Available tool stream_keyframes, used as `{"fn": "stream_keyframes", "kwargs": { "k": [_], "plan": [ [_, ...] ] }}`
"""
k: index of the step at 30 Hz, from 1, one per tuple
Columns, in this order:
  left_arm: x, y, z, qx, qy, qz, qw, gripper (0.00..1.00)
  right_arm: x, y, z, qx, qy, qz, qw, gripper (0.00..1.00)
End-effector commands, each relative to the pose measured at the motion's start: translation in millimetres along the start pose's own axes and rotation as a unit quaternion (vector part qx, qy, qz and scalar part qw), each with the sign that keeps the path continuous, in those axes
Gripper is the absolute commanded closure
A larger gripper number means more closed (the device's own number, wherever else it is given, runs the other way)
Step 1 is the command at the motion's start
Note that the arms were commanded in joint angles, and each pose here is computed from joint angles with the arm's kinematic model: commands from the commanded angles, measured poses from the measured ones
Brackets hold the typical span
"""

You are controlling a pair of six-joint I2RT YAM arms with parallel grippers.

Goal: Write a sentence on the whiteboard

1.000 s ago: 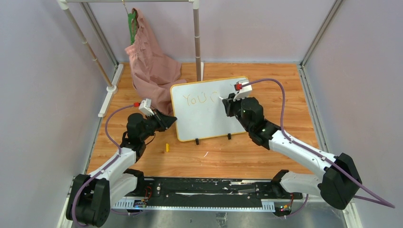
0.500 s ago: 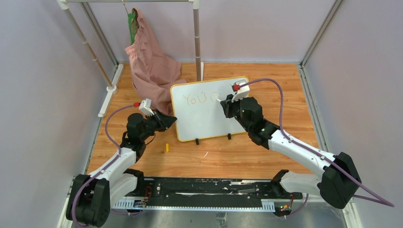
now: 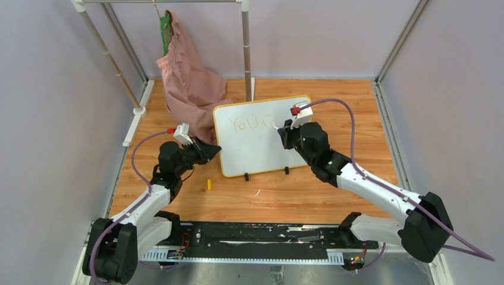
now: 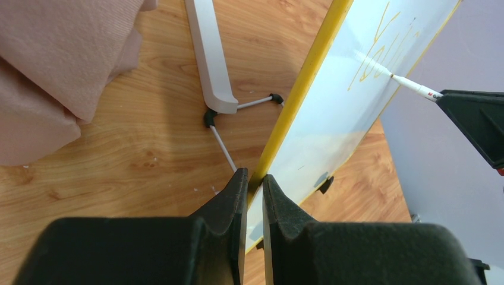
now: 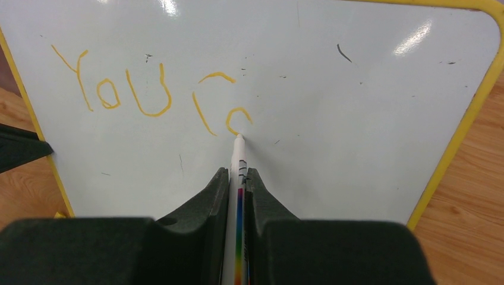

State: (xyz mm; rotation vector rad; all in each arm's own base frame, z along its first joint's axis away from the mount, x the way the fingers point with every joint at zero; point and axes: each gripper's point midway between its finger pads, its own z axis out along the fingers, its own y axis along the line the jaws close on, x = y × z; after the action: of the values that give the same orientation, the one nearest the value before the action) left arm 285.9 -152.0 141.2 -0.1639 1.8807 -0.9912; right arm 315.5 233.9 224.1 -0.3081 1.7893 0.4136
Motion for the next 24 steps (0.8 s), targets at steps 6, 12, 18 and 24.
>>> {"fn": "stream_keyframes", "kwargs": {
  "k": [6,12,18,24],
  "plan": [
    [-6,-9,-1,0.017,-0.014,0.011,1.000,1.00,-11,-15,-4,0.036,-0.008,-0.013,0.999,1.00],
    [-6,-9,-1,0.017,-0.013,0.011,1.000,1.00,-24,-13,-8,0.031,-0.029,-0.005,0.999,1.00],
    [-6,-9,-1,0.017,-0.014,0.012,1.000,1.00,-43,-6,-14,0.012,-0.055,0.004,0.998,1.00],
    [-7,-10,-1,0.018,-0.014,0.012,1.000,1.00,-46,-7,-9,0.017,-0.052,-0.002,0.998,1.00]
  ]
}}
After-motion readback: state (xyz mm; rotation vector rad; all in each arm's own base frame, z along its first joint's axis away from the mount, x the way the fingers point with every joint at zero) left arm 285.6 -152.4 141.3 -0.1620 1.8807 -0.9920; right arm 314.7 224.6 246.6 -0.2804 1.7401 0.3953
